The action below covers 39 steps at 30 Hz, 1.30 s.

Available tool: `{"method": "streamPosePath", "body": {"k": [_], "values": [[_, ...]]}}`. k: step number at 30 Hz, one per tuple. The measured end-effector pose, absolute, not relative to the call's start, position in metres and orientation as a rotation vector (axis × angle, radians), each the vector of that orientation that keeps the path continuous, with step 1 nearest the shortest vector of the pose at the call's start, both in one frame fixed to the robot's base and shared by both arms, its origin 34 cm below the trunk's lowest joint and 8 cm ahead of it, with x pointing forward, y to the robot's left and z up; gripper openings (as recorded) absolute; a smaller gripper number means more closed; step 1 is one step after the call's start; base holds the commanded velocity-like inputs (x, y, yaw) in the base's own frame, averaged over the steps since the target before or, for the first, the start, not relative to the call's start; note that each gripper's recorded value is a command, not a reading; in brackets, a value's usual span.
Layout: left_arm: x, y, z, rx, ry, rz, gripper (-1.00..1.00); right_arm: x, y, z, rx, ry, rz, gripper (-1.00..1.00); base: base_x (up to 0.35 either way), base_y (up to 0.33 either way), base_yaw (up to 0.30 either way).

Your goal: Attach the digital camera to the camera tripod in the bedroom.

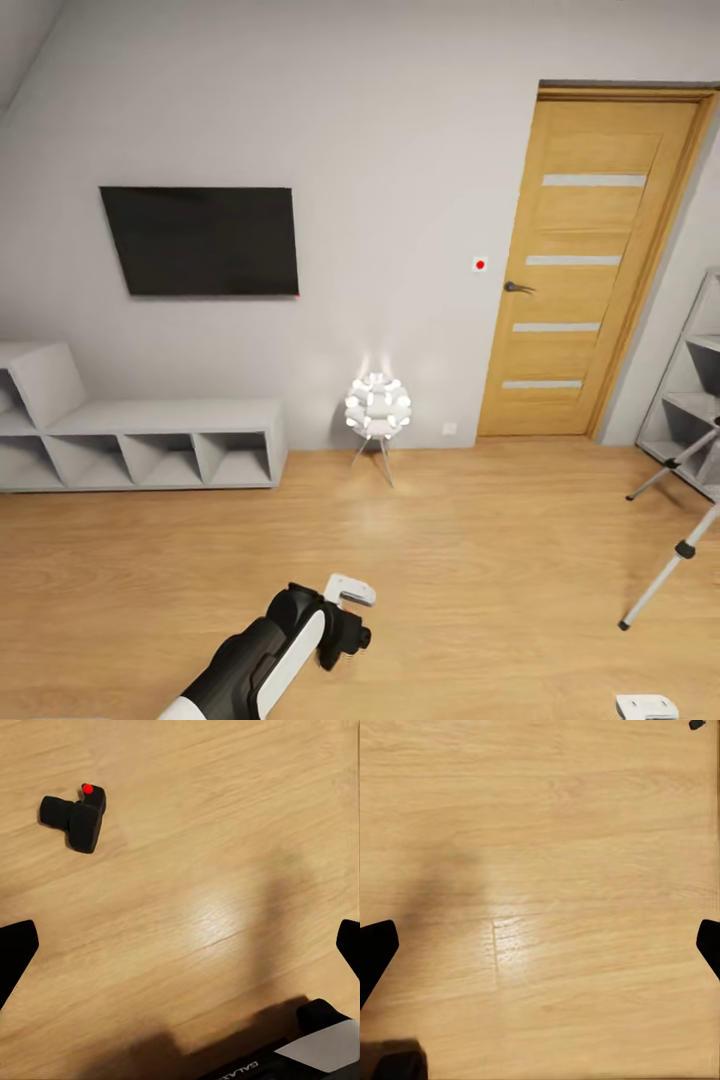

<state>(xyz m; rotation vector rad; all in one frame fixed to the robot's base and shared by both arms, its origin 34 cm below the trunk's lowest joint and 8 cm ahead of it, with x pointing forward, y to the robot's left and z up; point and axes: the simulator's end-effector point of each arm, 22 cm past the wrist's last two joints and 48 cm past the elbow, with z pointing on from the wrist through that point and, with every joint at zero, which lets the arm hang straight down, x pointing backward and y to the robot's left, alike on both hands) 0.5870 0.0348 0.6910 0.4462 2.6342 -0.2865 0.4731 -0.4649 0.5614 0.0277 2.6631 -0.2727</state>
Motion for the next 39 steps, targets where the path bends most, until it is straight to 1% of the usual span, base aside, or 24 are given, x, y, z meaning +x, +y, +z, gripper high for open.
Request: {"method": "streamPosePath", "body": {"k": [5,16,20,24,27,32,39], "values": [[0.588,0.038,0.691,0.430,2.637,-0.287,1.00,0.473,-0.465,0.561,0.028,2.663,-0.272,1.00,0.116,0.070,-0.268],[0.590,0.042,0.690,0.416,2.639,-0.279,1.00,0.473,-0.464,0.561,0.028,2.664,-0.272,1.00,0.018,0.011,-0.268],[0.599,0.066,0.689,0.340,2.649,-0.246,1.00,0.473,-0.464,0.561,0.028,2.664,-0.271,1.00,0.001,0.001,-0.268],[0.613,0.105,0.688,0.185,2.661,-0.207,1.00,0.473,-0.464,0.561,0.027,2.664,-0.270,1.00,0.000,0.000,-0.268],[0.617,0.120,0.688,0.118,2.665,-0.202,1.00,0.473,-0.463,0.561,0.028,2.664,-0.270,1.00,0.000,0.000,-0.268],[0.620,0.128,0.688,0.074,2.666,-0.201,1.00,0.473,-0.462,0.560,0.028,2.664,-0.268,1.00,0.059,0.016,-0.268],[0.620,0.130,0.688,0.064,2.666,-0.199,1.00,0.474,-0.461,0.561,0.028,2.663,-0.267,1.00,0.222,0.107,-0.268]]}}
